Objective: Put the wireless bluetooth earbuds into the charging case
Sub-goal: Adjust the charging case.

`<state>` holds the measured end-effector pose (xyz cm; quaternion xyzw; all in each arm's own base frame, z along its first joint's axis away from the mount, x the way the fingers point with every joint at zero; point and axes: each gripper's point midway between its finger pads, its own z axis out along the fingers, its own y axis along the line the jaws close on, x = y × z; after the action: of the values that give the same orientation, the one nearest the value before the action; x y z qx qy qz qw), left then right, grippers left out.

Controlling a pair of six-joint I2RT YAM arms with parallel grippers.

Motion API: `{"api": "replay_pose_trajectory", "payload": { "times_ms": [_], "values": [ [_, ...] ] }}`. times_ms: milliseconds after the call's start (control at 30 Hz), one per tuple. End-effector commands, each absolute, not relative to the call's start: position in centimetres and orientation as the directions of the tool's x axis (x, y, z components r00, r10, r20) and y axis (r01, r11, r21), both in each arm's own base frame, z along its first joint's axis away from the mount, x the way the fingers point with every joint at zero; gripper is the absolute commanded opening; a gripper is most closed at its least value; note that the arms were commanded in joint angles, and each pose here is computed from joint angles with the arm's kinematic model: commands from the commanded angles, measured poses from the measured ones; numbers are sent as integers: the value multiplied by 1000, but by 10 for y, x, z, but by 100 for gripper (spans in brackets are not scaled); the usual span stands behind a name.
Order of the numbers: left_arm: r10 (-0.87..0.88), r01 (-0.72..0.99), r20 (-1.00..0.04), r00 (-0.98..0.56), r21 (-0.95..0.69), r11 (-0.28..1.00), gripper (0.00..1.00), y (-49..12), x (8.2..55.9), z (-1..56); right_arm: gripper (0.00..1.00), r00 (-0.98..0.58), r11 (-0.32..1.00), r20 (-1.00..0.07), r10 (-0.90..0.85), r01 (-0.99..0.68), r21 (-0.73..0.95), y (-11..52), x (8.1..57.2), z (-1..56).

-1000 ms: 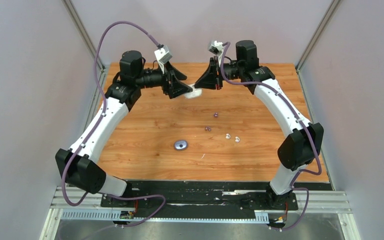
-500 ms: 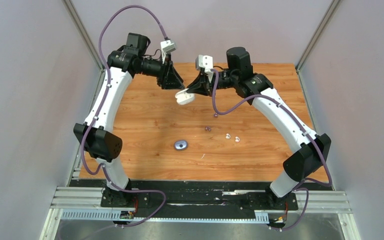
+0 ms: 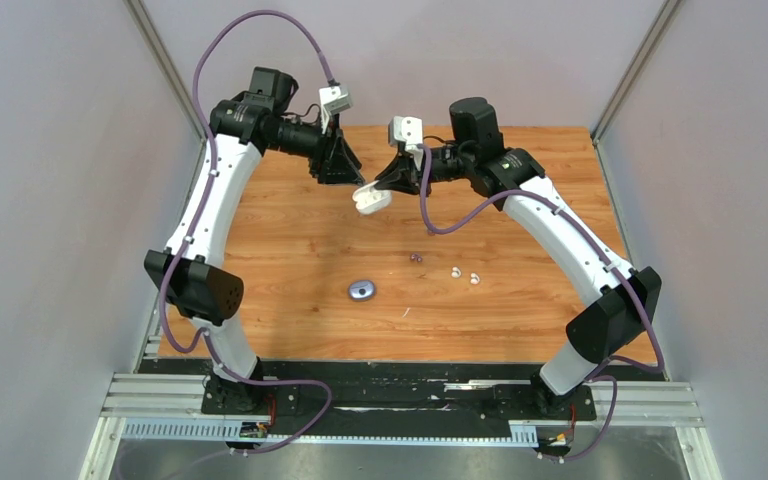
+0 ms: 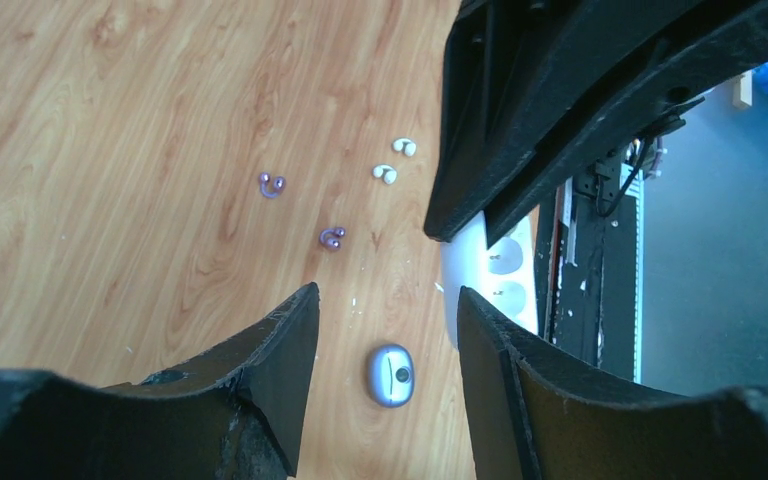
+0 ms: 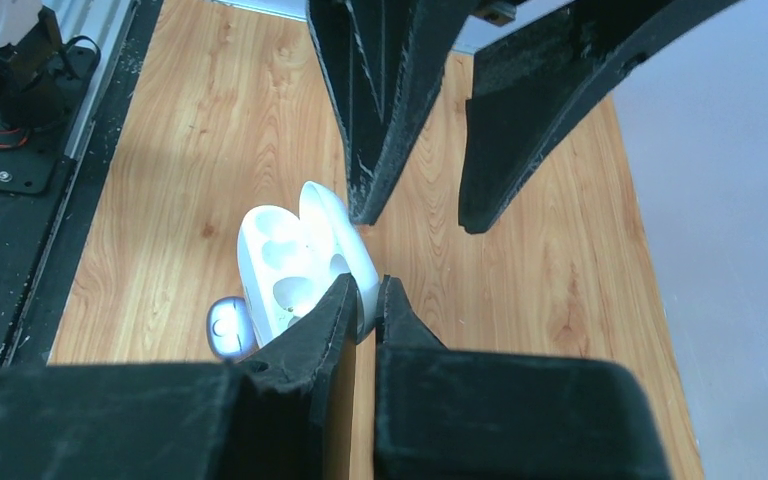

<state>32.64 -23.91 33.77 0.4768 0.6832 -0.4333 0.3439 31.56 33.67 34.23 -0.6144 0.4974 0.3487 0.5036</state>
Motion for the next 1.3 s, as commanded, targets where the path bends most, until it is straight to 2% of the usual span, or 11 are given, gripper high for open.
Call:
{"api": "replay_pose_trajectory", "payload": {
  "times_ms": [0,700,767,833,933,1267],
  "values": [
    [313,969,-920,-237,-201,144,60,-240,308,371,0,306,25,-913,-268,-946,-325,335,324,345],
    [378,955,-877,-297,-264,137,46,-247,305,343,0,386,11,-880,-277,-914,-405,351,322,352],
    [385,954,-874,-298,-264,140,48,-246,306,341,0,387,11,-880,-275,-914,-405,351,321,353],
    [395,953,-868,-301,-262,151,53,-245,307,337,0,387,12,-880,-275,-914,-406,351,321,354],
    [403,955,-867,-293,-250,158,55,-243,309,336,0,387,18,-879,-280,-913,-407,350,321,354],
    [415,949,-854,-315,-275,153,46,-244,310,327,0,386,23,-881,-275,-913,-407,352,323,356]
  ]
}}
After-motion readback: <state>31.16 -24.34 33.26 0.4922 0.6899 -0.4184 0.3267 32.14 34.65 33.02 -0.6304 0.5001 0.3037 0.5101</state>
